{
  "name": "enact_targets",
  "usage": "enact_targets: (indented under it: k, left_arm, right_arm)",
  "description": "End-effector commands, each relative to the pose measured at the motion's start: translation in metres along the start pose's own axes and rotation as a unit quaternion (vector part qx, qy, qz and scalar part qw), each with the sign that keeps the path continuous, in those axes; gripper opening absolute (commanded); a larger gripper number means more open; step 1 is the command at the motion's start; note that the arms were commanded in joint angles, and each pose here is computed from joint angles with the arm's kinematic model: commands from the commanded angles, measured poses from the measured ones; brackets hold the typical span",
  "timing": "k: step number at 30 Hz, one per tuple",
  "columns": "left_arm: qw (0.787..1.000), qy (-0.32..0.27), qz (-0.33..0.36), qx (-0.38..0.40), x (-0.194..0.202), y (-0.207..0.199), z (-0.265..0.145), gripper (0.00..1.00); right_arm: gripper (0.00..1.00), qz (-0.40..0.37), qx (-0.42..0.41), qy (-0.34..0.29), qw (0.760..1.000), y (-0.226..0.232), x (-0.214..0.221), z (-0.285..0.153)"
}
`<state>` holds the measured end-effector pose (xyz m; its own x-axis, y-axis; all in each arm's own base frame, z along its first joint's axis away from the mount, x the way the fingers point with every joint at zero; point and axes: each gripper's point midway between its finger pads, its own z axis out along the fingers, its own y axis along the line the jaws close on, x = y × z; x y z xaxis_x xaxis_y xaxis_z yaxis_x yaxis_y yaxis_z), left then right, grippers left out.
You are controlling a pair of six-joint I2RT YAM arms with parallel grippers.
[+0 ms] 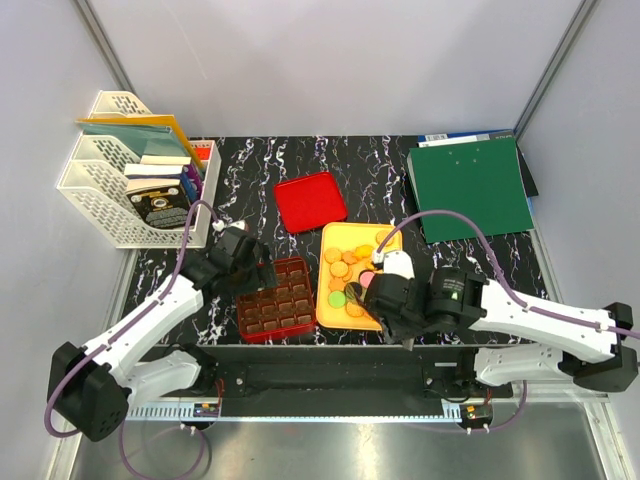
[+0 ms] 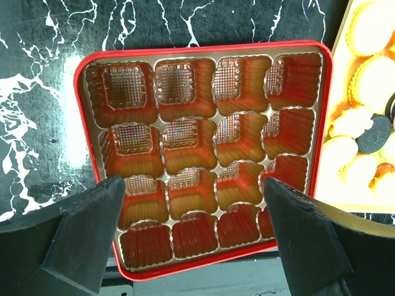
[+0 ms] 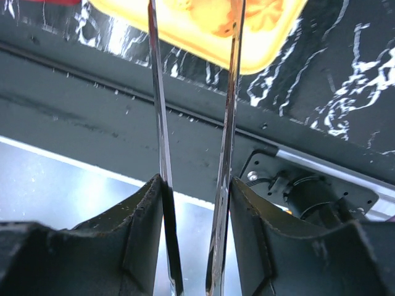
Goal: Pack the cookies
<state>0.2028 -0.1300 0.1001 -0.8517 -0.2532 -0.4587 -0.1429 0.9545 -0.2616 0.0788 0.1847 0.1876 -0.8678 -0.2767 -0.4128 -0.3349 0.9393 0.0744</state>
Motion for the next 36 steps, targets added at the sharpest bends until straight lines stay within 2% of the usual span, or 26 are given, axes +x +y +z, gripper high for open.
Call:
enact_targets:
  k: [1,7,18,30,36]
  left_arm:
    - [1.0,-0.01,0.008,0.016,-0.006,-0.008,0.001,0.99]
    - [1.0,-0.011,0.009,0.017,-0.006,-0.008,0.001,0.99]
    - [1.0,-0.008,0.013,0.019,-0.005,-0.009,0.002,0.99]
    - [1.0,0.0,0.015,0.021,-0.002,-0.009,0.003,0.99]
    - [1.0,0.004,0.013,0.021,0.0,-0.01,0.005,0.99]
  right_arm:
    - [0.5,-0.018,0.056,0.054,0.997,-0.016,0.032,-0.011]
    - [0.5,-0.012,0.083,0.062,0.995,-0.022,0.04,-0.009]
    - [0.52,0.022,0.122,0.024,0.992,-0.035,0.026,-0.014]
    - [0.51,0.041,0.15,0.077,0.985,-0.051,0.061,0.002]
    - [0.48,0.051,0.135,0.074,0.987,-0.046,0.06,0.002]
